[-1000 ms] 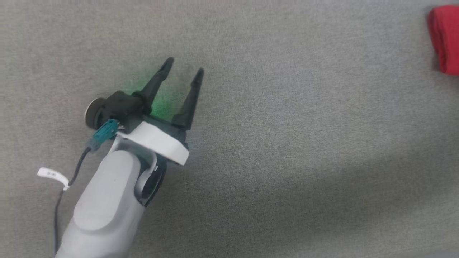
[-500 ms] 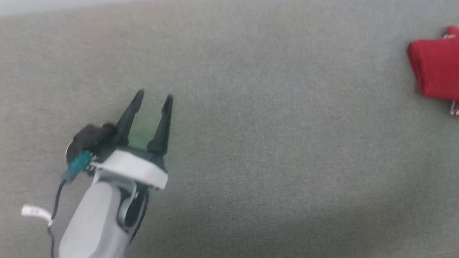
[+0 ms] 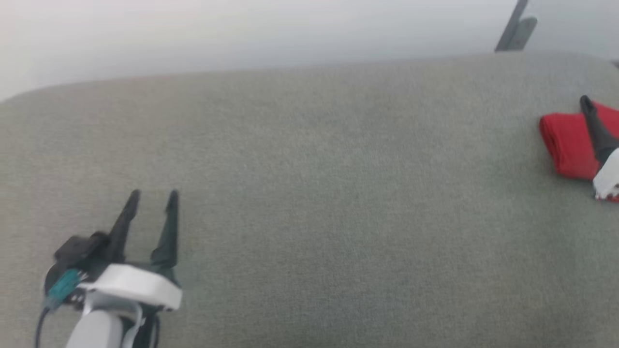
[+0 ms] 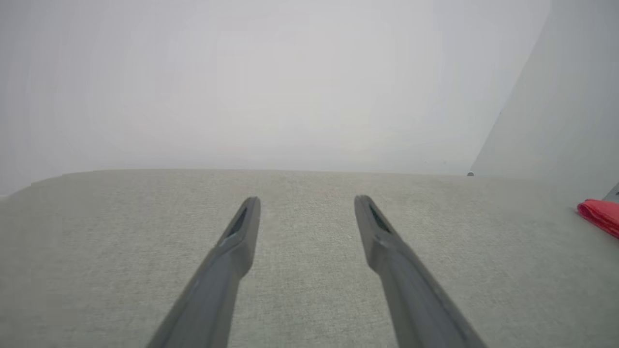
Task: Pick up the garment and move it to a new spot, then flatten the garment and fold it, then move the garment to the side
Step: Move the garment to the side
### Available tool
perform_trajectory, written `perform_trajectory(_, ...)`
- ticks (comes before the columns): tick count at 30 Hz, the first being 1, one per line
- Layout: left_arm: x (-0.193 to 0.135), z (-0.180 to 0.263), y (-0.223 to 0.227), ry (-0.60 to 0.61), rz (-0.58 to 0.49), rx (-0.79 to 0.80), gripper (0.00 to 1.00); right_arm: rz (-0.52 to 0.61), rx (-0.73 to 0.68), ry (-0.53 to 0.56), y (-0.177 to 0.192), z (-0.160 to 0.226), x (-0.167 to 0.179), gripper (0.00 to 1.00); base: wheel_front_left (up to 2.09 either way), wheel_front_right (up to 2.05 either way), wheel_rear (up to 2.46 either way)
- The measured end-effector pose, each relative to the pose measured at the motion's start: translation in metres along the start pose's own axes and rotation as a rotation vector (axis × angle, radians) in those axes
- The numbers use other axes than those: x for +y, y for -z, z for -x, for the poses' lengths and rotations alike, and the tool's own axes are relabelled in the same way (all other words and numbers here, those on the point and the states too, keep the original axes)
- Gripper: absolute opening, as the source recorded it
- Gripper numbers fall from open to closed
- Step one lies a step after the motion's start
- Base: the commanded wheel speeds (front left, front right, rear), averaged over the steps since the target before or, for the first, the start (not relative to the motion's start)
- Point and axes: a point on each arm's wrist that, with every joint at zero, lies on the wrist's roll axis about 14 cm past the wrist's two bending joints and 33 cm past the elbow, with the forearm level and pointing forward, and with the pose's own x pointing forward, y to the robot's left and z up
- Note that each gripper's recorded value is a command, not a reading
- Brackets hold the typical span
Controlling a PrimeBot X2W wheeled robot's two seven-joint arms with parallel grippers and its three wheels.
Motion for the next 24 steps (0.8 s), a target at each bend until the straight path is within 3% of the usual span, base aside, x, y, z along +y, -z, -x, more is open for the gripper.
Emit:
perform_trajectory(9,0.04,0.054,-0.014,-0.129,-0.024,-0.026,1.0,-0.033,-0.094,-0.052,0.007,0.042,0.039,1.0,0.0,0.0,0.0)
perform_trajectory(24,0.062,0.101,-0.024,-0.23,-0.025,-0.057,1.0,-0.092,-0.142,-0.042,0.033,0.101,0.08,1.0,0.0,0.0,0.0)
